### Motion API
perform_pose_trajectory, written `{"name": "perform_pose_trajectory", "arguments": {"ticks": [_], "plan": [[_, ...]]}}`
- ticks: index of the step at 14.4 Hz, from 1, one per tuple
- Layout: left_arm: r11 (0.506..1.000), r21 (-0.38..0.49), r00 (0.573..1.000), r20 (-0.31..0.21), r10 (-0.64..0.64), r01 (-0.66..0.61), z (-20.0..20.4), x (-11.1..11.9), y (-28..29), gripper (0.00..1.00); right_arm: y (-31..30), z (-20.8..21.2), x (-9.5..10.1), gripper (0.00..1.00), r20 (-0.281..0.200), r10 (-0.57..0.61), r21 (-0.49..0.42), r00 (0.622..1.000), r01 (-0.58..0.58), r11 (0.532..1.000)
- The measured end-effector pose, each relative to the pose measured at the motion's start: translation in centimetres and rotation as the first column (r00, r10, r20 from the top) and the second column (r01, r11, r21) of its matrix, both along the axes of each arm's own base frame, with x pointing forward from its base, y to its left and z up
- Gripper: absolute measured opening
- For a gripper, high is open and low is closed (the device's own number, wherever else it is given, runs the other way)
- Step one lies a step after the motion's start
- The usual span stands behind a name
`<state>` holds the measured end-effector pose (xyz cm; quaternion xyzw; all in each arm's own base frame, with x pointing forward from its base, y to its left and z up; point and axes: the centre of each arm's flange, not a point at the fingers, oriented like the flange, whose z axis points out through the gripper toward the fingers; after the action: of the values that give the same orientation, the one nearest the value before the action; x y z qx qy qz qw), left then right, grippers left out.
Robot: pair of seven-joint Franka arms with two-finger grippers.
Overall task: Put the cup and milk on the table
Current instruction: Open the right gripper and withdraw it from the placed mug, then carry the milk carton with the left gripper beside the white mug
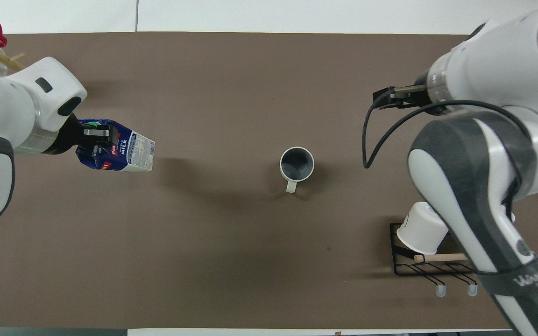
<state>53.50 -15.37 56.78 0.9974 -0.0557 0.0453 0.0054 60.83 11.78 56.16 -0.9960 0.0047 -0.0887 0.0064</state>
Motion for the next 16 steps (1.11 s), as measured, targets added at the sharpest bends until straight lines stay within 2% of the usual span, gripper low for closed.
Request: {"name": "perform_pose_trajectory", "arguments": {"ticks": [2,4,7,9,11,16], "plan": [[1.0,-0.006,1.0,0.01,-0.002,0.002,0.0,-0.4,-1.9,0.4,-3.7,2.0,-0.1,1.0,0.002,-0.053,-0.016,0.999,0.053,0.998],[1.0,-0.013,1.0,0.014,0.008,-0.008,-0.3,-0.9,-4.3,0.4,-6.6,3.8,-1.0,1.0,-0.019,-0.084,-0.03,0.996,0.083,0.996],[1.0,-0.02,1.0,0.01,0.023,-0.023,-1.2,-1.6,-7.3,0.4,-10.7,6.7,-2.7,1.0,-0.078,-0.128,-0.038,0.989,0.125,0.991],[0.999,-0.034,0.999,0.018,0.04,-0.039,-1.8,-1.8,-9.2,0.4,-12.7,7.9,-3.9,1.0,-0.142,-0.158,-0.041,0.977,0.154,0.987],[0.997,-0.043,0.998,0.018,0.057,-0.056,-2.9,-2.3,-12.1,0.4,-13.6,7.7,-4.5,1.0,-0.198,-0.175,-0.037,0.964,0.172,0.984],[0.993,-0.064,0.994,0.015,0.105,-0.104,-5.2,-4.0,-18.6,0.4,-13.3,6.1,-4.6,1.0,-0.238,-0.168,-0.028,0.957,0.167,0.986]]}}
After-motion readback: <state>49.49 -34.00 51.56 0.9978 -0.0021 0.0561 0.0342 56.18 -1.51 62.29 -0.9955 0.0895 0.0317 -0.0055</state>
